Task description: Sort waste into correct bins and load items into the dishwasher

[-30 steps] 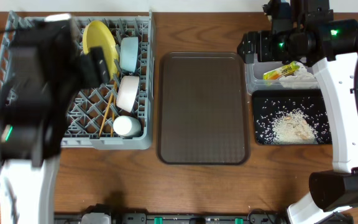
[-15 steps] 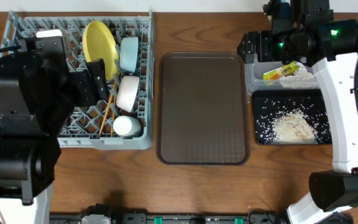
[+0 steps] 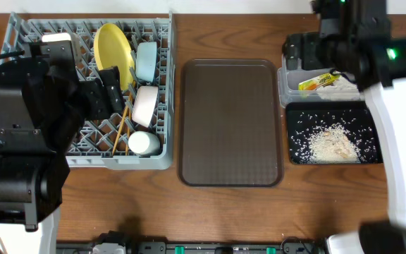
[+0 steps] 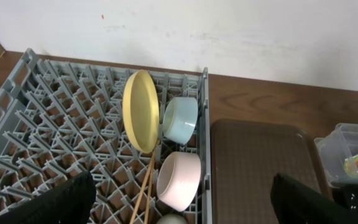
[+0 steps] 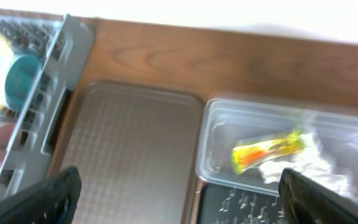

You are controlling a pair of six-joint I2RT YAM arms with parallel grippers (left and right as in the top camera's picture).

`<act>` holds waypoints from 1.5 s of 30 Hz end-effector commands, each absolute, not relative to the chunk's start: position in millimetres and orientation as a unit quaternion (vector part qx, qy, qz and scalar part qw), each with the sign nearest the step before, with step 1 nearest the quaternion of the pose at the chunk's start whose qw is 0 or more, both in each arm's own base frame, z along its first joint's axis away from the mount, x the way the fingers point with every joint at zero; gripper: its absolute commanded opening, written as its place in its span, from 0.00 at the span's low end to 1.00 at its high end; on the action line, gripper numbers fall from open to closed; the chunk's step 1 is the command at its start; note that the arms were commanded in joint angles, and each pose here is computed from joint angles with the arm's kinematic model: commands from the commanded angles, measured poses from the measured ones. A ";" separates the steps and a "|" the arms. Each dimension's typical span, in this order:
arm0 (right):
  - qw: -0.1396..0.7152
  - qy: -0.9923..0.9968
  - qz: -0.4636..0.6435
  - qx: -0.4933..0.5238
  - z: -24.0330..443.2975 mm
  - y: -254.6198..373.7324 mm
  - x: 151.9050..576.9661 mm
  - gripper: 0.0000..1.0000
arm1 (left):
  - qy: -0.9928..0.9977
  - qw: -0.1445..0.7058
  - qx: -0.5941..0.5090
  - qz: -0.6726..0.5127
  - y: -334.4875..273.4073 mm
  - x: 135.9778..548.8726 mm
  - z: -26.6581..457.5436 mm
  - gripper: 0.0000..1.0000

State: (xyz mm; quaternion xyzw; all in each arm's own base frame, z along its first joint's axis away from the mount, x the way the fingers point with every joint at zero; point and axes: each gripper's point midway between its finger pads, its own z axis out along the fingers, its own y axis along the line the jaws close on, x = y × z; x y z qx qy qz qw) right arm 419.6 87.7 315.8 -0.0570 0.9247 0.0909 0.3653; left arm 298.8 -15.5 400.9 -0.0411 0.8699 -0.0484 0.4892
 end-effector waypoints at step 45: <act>0.678 0.728 0.085 -0.051 158.9 39.8 242.8 0.99 | 0.875 0.480 -0.043 -0.055 -17.1 300.0 394.9 0.92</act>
